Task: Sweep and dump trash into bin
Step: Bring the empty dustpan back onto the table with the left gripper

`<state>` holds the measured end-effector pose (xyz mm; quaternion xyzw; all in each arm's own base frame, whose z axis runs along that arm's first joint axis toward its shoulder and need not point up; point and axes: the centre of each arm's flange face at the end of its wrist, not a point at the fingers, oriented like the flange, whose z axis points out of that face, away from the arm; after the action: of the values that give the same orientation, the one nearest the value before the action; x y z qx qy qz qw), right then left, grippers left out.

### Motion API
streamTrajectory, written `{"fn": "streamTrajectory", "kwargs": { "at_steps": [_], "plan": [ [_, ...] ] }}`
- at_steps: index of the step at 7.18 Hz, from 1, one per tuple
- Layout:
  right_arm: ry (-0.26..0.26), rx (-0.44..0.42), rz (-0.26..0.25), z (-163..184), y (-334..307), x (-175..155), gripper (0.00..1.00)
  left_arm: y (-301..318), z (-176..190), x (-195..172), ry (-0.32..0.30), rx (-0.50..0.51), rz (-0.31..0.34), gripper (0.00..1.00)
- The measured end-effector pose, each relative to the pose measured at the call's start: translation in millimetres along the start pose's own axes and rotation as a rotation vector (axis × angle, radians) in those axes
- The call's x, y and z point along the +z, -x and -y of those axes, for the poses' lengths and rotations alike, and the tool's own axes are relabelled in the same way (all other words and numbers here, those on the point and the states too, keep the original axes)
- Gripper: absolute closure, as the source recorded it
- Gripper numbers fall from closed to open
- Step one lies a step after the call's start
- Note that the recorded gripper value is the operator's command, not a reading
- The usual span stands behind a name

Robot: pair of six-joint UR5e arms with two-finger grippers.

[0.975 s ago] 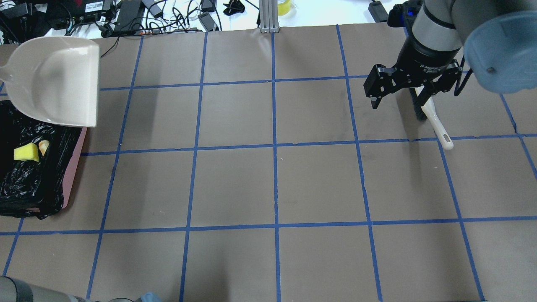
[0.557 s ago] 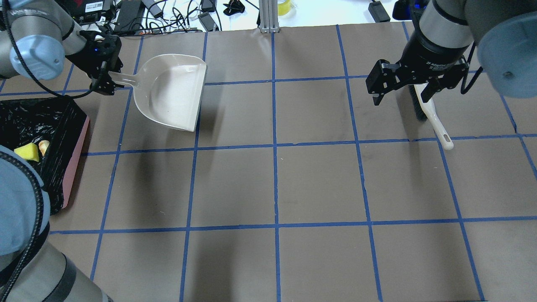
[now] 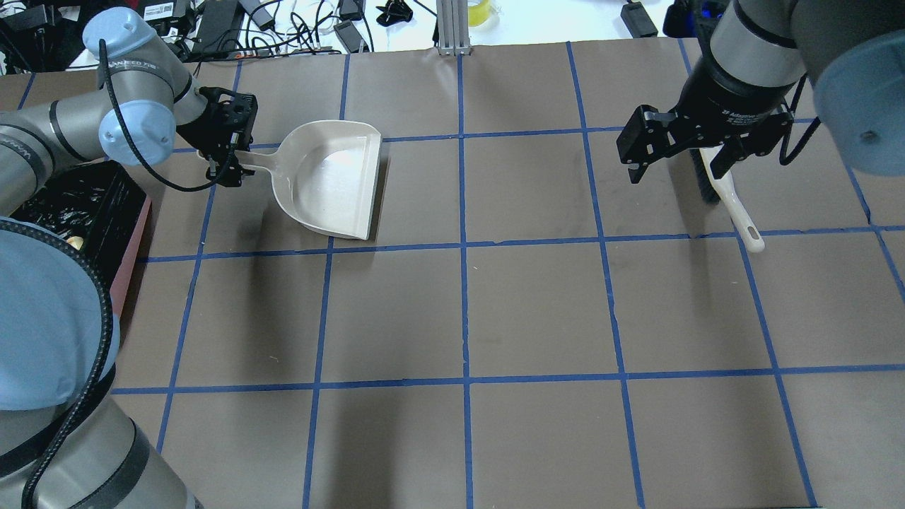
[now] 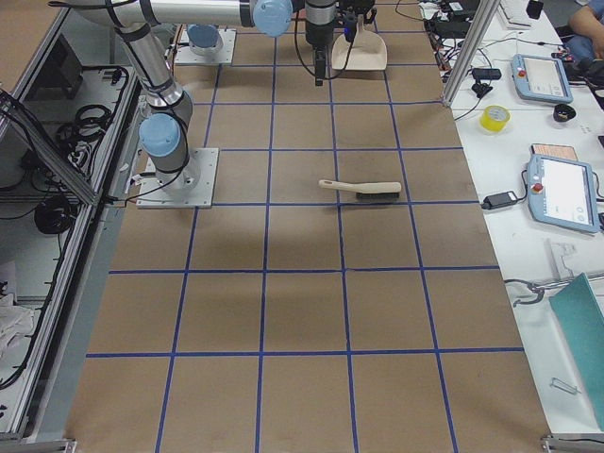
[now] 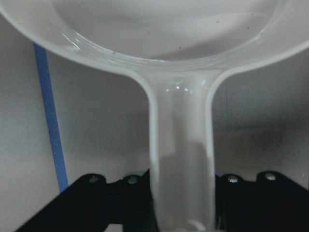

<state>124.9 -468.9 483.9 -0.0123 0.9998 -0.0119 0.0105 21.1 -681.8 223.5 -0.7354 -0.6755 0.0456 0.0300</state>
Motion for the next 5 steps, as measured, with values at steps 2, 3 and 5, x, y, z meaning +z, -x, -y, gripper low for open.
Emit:
{"fn": "streamTrajectory", "kwargs": {
  "at_steps": [2,3,5],
  "plan": [
    [0.001,-0.001,0.001,-2.6,0.7,0.1,0.00,-3.7,0.0,8.2,0.002,-0.007,-0.001,0.39],
    [0.004,-0.001,0.001,-4.9,0.9,1.4,0.00,-4.6,-0.2,10.2,0.002,-0.027,-0.003,0.15],
    [0.010,-0.001,-0.001,-8.7,0.9,4.7,0.00,-8.3,1.6,5.4,0.003,-0.126,0.000,0.00]
  ]
}}
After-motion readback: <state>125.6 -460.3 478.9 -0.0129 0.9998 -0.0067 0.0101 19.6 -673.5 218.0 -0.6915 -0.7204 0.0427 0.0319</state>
